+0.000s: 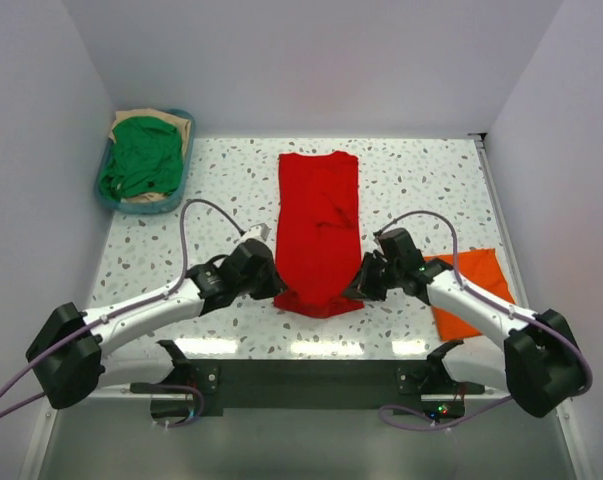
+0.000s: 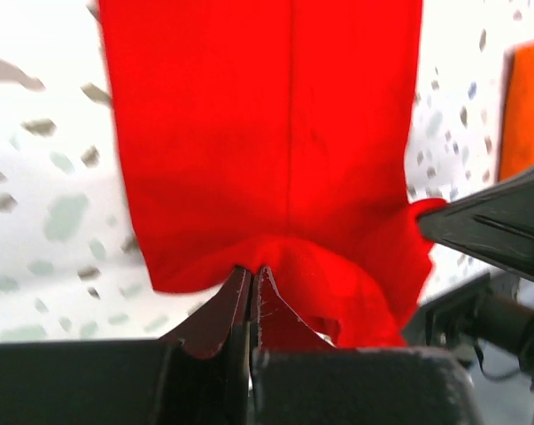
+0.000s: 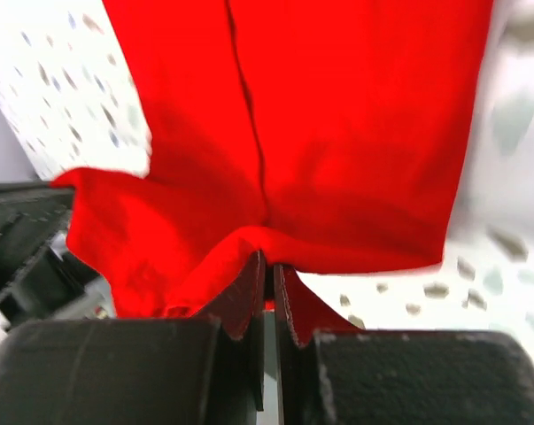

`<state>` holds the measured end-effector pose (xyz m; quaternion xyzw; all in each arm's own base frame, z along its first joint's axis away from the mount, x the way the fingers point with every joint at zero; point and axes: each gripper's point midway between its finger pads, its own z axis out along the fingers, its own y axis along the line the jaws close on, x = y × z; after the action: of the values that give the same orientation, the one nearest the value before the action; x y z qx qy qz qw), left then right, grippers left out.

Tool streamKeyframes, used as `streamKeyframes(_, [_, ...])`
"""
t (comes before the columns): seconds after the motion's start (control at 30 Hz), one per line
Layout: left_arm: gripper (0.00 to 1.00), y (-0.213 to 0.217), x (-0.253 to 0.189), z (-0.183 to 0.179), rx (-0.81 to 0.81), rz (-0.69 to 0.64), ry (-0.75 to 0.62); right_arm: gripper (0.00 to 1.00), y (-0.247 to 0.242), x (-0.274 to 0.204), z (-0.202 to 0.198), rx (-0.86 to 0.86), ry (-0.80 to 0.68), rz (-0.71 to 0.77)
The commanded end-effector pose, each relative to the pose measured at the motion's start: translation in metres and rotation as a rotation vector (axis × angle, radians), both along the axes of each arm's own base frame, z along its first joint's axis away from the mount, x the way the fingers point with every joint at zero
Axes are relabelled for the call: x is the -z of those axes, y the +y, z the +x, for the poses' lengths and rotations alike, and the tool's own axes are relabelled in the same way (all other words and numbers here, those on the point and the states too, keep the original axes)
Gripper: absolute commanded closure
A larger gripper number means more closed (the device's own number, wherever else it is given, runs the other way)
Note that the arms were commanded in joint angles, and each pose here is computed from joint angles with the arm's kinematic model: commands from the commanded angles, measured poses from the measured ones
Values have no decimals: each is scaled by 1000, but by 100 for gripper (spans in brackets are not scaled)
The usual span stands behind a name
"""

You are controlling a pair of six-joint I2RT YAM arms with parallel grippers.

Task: Fold and stack the t-shirts
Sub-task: Fold the tshirt

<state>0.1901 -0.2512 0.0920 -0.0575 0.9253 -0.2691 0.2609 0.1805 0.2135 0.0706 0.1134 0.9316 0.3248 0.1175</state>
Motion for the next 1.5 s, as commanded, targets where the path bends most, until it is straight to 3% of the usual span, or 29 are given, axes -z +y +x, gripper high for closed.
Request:
streamKeyframes(0.0, [100,-3,-22,42,-35,-11,-97,100,3,-17,52,66,-110,35])
streamKeyframes(0.3, [100,-5,-24,118,-129,5,-122,100,2,-36,134,152,-175,58])
streamKeyframes(0.63, [100,-14,-11,183,-145,19,-102,100,1,-25,188,202,-148,148])
streamKeyframes(1.1, [100,3,-30,206,-178,-2,-139,100,-20,-45,212,235,-193,220])
streamKeyframes(1.4, [100,2,-12,234,-164,-7,-119,100,-19,-37,234,250,-168,265])
streamKeyframes(1.47, [100,3,-7,239,-151,-5,-111,95,-20,-30,237,260,-154,274])
